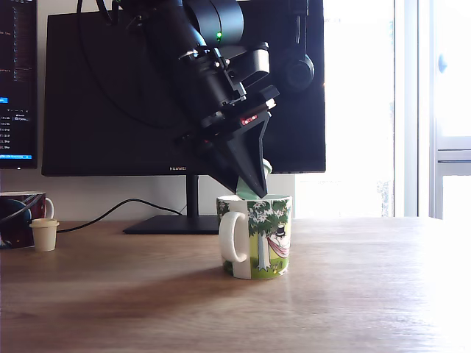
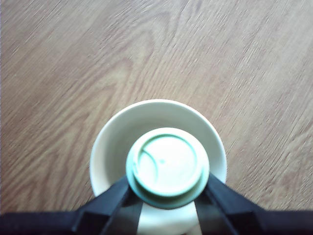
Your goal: Pick up the coffee capsules from the table one by one and drop them inside the nearest coffee cup
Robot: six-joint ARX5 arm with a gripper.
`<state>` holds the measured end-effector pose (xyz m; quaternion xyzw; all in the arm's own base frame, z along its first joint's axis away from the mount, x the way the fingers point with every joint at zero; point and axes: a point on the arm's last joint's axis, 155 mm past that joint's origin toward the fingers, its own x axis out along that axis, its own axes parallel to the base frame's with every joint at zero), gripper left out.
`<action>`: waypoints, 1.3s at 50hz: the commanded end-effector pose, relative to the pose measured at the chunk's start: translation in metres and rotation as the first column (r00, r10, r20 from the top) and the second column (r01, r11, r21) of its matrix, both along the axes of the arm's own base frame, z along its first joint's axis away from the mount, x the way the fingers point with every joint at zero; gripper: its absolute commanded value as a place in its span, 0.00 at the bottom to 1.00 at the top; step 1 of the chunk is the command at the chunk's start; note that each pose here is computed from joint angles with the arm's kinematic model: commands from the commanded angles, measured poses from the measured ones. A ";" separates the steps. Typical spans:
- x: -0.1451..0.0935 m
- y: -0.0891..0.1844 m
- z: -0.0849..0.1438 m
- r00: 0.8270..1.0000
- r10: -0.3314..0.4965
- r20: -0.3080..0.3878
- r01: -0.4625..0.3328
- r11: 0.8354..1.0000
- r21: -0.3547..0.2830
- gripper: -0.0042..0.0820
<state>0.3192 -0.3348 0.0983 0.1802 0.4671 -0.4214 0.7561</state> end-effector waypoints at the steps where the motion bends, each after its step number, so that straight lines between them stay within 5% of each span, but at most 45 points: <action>1: 0.000 0.004 -0.003 1.000 0.013 -0.011 -0.013 1.000 0.014 0.86; 3: 0.000 0.007 -0.004 1.000 0.016 -0.017 -0.015 1.000 0.027 0.99; 31: 0.004 0.003 0.017 0.999 0.012 0.035 -0.011 1.000 -0.019 0.92; 37: 0.004 0.003 0.039 0.997 0.011 0.076 -0.007 0.999 -0.053 0.72; 46: 0.005 0.005 0.070 0.990 0.012 0.138 0.002 0.995 -0.102 0.00; 65: 0.020 0.021 0.097 0.977 0.083 0.198 -0.043 0.980 -0.196 0.02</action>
